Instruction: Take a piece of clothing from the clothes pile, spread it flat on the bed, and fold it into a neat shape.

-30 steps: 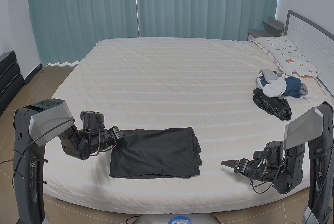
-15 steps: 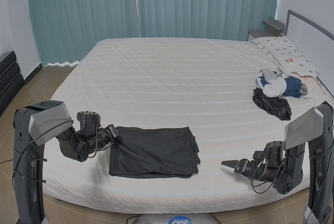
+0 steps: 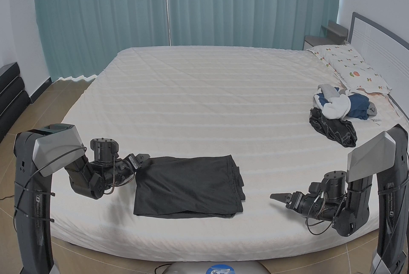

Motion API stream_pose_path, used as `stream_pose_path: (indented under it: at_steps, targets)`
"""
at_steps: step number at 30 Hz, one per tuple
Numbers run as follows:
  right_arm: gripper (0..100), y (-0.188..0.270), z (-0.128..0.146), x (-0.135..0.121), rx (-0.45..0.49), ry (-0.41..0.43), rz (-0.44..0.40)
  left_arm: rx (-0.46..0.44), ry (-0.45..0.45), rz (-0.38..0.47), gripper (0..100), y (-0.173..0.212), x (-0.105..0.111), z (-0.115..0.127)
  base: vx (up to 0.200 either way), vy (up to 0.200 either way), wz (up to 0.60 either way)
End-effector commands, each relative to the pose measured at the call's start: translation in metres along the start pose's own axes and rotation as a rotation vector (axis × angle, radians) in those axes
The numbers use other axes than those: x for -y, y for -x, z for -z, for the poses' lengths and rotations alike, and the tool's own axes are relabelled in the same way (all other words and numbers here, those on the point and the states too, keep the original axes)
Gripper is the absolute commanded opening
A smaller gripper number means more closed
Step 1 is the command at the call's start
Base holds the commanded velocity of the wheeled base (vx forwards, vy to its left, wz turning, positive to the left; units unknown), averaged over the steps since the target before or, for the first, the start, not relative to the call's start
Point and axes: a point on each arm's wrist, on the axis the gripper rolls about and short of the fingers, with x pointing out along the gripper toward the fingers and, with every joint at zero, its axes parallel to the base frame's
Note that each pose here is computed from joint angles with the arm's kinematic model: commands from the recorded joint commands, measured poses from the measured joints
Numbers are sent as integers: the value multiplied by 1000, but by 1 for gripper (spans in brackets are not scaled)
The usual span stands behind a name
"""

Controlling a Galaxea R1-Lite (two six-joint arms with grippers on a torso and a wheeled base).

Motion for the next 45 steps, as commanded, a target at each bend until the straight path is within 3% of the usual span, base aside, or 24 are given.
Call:
stream_pose_path:
  at_steps: [1,4,7,10,18,19,26,45]
  targets:
    - [100,-14,-1,-12,45,47,-22,52,94,5,100,11,-4,-22,0,0,0]
    - [100,-23,12,-47,49,127,-77,82,169,-1,100,13,-12,-33,0,0,0]
    - [100,-39,27,-67,-24,168,-113,90,176,-5,100,13,-15,-35,0,0,0]
    - [100,-53,34,-78,-84,178,-103,87,179,-7,100,13,-15,-35,0,0,0]
    - [100,-69,26,-88,-124,180,-116,91,173,-7,100,12,-15,-35,0,0,0]
    - [0,-70,26,-88,-138,178,-124,93,173,-7,100,12,-15,-36,0,0,0]
    - [0,-76,27,-91,-212,193,-94,92,172,-6,100,12,-15,-36,0,0,0]
    - [0,-61,26,-89,-292,286,-6,92,172,-6,100,11,-15,-36,0,0,0]
